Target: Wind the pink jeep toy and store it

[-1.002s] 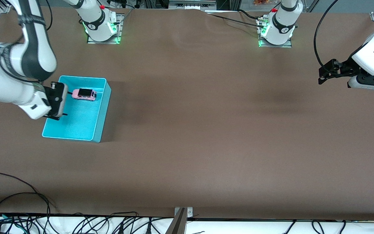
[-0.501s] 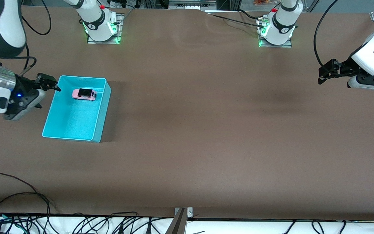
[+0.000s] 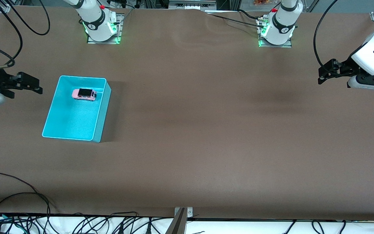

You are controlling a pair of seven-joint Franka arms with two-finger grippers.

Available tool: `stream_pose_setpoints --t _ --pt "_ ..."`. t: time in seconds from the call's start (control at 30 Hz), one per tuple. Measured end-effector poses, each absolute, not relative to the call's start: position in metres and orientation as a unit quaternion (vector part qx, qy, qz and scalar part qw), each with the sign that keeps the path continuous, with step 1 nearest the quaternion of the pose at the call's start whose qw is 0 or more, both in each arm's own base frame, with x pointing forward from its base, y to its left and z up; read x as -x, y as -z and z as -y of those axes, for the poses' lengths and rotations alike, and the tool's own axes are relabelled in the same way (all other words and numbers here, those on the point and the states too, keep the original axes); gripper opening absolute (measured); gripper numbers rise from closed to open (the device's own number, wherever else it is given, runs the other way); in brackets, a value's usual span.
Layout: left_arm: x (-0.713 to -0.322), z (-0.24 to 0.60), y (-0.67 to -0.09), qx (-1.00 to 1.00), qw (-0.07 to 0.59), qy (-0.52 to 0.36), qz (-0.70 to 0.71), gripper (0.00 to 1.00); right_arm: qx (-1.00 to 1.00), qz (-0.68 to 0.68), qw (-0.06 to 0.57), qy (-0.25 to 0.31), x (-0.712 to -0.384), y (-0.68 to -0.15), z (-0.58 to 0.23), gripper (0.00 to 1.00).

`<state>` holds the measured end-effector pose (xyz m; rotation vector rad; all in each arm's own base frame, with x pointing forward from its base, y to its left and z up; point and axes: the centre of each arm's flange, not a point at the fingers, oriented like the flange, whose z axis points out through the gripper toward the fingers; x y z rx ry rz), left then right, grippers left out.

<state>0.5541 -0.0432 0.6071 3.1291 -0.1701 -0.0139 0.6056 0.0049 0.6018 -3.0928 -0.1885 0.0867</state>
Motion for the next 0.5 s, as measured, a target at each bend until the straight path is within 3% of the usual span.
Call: stream_pose_setpoints --t 0.5 --pt "-0.554 0.043 -0.607 -0.999 0.004 0.004 0.054 1.0 0.999 0.017 0.01 -0.039 -0.581 -0.616 0.009 1.0"
